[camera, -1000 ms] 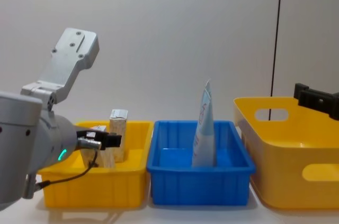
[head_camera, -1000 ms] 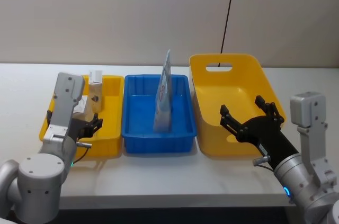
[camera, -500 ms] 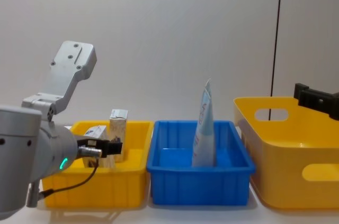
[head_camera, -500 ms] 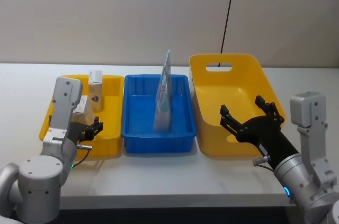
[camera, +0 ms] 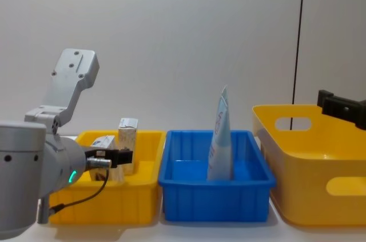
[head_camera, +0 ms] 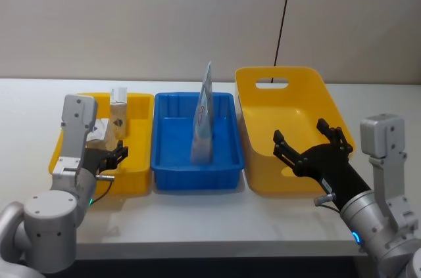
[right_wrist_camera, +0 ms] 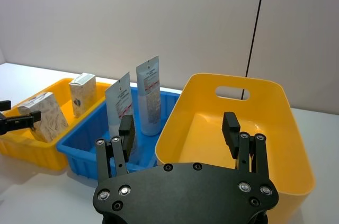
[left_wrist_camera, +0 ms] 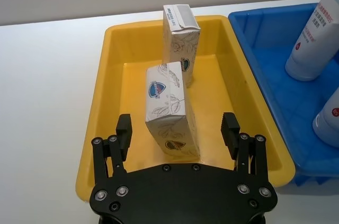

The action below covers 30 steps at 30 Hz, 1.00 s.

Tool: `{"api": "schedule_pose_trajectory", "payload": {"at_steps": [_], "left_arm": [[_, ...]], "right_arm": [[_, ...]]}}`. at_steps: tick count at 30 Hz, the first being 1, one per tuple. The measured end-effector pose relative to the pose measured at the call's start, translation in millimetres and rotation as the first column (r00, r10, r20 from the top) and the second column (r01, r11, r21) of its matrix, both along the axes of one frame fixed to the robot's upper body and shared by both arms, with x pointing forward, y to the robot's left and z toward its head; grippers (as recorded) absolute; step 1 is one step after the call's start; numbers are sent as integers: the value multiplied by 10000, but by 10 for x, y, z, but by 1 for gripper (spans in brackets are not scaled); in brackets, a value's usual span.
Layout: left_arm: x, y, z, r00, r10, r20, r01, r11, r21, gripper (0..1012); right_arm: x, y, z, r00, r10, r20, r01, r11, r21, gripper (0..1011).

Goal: Bimanual collaborative sorting of washing and personal care products

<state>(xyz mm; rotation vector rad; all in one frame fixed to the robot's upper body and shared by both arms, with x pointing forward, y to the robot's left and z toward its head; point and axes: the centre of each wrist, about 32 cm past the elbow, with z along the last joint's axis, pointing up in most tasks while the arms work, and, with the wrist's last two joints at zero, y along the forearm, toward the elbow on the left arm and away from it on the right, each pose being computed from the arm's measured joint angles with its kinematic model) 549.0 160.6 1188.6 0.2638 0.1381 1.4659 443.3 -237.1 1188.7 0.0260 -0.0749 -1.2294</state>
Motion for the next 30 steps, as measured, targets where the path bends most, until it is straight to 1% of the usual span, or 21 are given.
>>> {"api": "schedule_pose_trajectory", "payload": {"at_steps": [1, 2, 4, 6, 7, 8, 10, 11, 13, 14, 16, 17, 23, 25, 27, 28, 29, 30], "left_arm": [[0, 0, 0, 10000, 0, 0, 0, 10000, 0, 1001], [15, 2, -11, 10000, 18, 9, -18, 10000, -98, 1001], [30, 3, -18, 10000, 28, 27, -28, 9998, -206, 1001], [58, 4, -31, 10000, 35, 87, -31, 9991, -428, 1001], [58, 4, -31, 10000, 35, 87, -31, 9991, -428, 1001], [74, 5, -44, 9999, 46, 107, -40, 9985, -552, 1002], [88, 6, -56, 9999, 60, 121, -51, 9978, -667, 1001], [100, 6, -66, 9999, 64, 142, -53, 9970, -776, 1001], [112, 4, -77, 9998, 66, 167, -51, 9960, -891, 1001], [122, 3, -91, 9998, 69, 178, -51, 9950, -995, 1001], [134, 2, -105, 9998, 79, 197, -56, 9937, -1115, 1001], [146, 1, -119, 9998, 94, 201, -68, 9925, -1222, 1001], [187, 5, -166, 9996, 155, 230, -118, 9881, -1533, 1001], [197, 5, -176, 9996, 172, 245, -130, 9870, -1602, 1001], [205, 5, -186, 9995, 183, 243, -140, 9860, -1659, 970], [213, 4, -195, 9995, 201, 248, -155, 9852, -1706, 931], [221, 4, -204, 9994, 221, 253, -173, 9843, -1755, 926], [221, 4, -204, 9994, 221, 253, -173, 9843, -1755, 906]], "right_arm": [[0, 0, 0, 10000, 0, 0, 0, 10000, 0, 1000], [0, 0, 0, 10000, 0, 1, 0, 10000, -1, 1000], [0, 0, 0, 10000, -1, 0, 1, 10000, 0, 1000], [0, 0, 0, 10000, 0, 0, 0, 10000, 0, 1000], [0, 0, 0, 10000, 0, 1, 0, 10000, 0, 1000], [0, 0, 0, 10000, 0, 1, 0, 10000, 0, 1000], [0, 0, 0, 10000, 0, 1, 0, 10000, 0, 1000], [0, 0, 0, 10000, 0, 1, 0, 10000, 0, 1000], [0, 0, 0, 10000, 0, 0, 0, 10000, 0, 1000], [0, 0, 0, 10000, 0, 0, 0, 10000, 0, 1000], [0, 0, 0, 10000, 0, 1, 0, 10000, 0, 1000], [0, 0, 0, 10000, 0, 1, 0, 10000, 0, 1000], [0, 0, 0, 10000, 0, 1, 0, 10000, 0, 1000], [0, 0, 0, 10000, -1, 0, 1, 10000, 0, 1000], [0, 0, 0, 10000, 0, 0, 0, 10000, 0, 1000], [0, 0, 0, 10000, 0, 0, 0, 10000, 0, 1000], [0, 0, 0, 10000, 0, 0, 0, 10000, 0, 1000], [0, 0, 0, 10000, 0, 0, 0, 10000, 0, 1000]]}}
